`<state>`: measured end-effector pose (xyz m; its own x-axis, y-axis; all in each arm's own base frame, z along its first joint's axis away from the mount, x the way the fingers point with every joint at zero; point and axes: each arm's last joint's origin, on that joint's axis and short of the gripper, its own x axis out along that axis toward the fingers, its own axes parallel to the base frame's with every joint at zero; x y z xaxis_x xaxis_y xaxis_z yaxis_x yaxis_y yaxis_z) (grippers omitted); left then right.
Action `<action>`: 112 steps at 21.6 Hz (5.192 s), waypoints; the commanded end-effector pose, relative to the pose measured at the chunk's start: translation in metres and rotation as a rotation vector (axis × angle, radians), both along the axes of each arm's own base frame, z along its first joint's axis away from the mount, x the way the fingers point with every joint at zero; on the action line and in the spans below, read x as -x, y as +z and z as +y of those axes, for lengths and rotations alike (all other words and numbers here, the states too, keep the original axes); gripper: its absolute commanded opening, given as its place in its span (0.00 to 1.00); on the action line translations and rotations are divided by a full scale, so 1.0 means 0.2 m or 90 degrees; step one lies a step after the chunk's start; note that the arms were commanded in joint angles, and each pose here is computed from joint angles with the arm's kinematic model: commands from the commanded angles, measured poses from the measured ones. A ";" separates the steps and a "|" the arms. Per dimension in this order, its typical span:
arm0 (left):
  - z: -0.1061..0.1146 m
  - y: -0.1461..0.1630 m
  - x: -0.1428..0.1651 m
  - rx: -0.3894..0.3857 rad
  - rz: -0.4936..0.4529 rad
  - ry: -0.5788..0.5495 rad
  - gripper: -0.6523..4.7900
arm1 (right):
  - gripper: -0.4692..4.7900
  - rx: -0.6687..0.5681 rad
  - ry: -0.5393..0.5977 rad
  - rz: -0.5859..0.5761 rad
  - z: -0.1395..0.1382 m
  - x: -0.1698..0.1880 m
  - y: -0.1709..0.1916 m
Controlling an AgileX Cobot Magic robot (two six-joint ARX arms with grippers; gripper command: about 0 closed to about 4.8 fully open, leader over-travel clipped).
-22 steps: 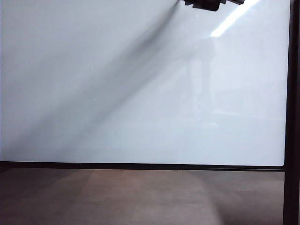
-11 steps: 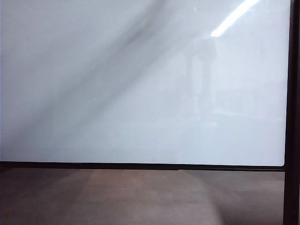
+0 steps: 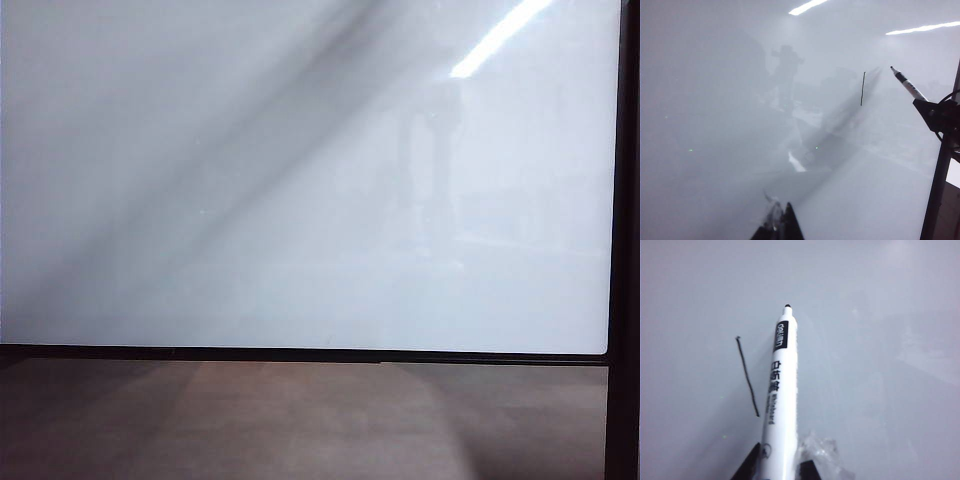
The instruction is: Reach to the right to find the marker pen, pick it up, and write the number 17 on the whiteboard.
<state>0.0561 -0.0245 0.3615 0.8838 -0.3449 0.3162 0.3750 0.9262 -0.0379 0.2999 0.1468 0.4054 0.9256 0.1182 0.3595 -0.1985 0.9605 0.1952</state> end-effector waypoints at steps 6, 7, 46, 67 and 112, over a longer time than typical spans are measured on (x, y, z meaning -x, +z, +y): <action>0.00 0.01 0.00 0.002 -0.007 0.001 0.11 | 0.08 0.003 0.019 -0.018 0.00 0.00 0.03; 0.00 0.01 0.00 0.001 -0.006 0.001 0.11 | 0.08 0.002 0.020 -0.018 0.00 -0.01 0.03; 0.00 0.01 -0.01 0.001 -0.006 0.001 0.11 | 0.08 0.017 -0.030 0.018 -0.10 -0.09 0.00; -0.01 0.01 -0.03 -0.003 0.003 0.001 0.11 | 0.08 0.027 -0.057 0.079 -0.19 -0.14 -0.05; -0.01 0.01 -0.03 -0.003 0.002 0.002 0.11 | 0.08 -0.010 -0.056 0.062 -0.28 0.37 -0.07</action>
